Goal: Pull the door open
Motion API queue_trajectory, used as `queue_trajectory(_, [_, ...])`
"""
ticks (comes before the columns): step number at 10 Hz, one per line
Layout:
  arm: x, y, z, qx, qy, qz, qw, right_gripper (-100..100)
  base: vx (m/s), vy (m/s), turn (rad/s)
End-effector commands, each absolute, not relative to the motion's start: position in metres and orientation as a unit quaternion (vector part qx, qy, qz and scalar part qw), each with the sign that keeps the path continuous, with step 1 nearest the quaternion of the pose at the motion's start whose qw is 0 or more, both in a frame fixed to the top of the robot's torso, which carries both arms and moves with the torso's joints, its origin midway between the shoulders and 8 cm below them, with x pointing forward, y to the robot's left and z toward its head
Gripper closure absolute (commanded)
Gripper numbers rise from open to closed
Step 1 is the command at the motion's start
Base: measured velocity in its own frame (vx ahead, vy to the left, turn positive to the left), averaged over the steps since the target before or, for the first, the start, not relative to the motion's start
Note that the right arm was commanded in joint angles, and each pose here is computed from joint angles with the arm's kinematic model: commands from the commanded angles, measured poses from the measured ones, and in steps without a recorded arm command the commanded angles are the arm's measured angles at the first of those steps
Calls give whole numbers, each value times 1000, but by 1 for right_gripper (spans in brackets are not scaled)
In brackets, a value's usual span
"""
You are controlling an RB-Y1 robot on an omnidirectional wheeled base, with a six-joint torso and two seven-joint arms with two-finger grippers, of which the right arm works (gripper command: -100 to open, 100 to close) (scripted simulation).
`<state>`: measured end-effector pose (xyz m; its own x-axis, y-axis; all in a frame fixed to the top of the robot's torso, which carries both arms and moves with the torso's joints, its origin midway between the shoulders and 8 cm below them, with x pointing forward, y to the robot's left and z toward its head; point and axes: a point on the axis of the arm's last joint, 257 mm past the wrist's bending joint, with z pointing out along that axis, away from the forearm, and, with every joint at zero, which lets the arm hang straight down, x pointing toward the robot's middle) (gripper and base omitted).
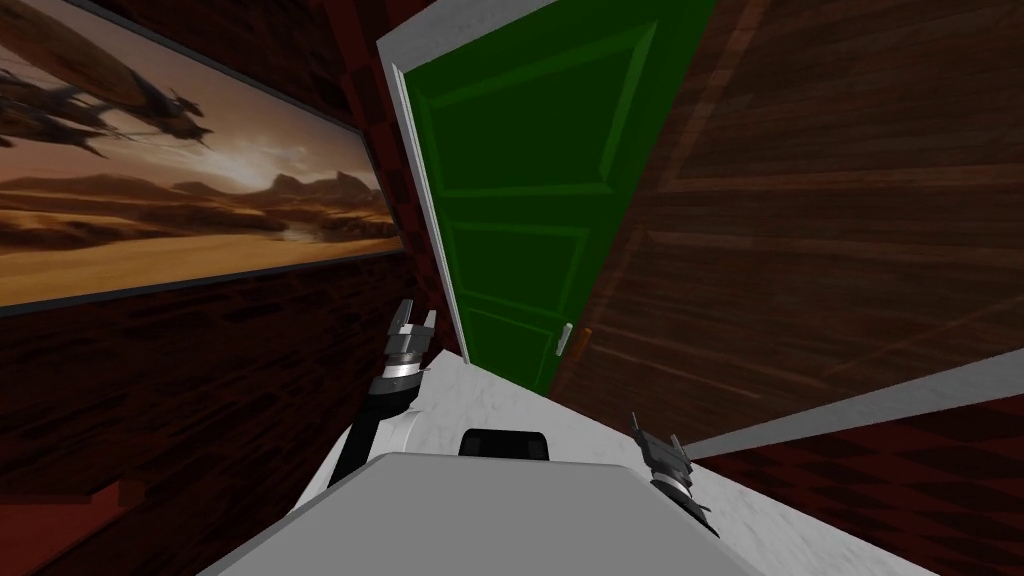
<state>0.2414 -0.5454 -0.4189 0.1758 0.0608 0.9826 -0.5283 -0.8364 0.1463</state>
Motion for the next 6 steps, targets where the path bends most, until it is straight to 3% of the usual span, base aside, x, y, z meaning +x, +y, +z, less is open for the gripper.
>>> queue_trajectory(1, [260, -534, -415, 724, -159, 633, 223, -100, 202, -8, 111])
queue_trajectory(6, [292, -510, -407, 714, -156, 653, 196, -100, 134, -17, 75])
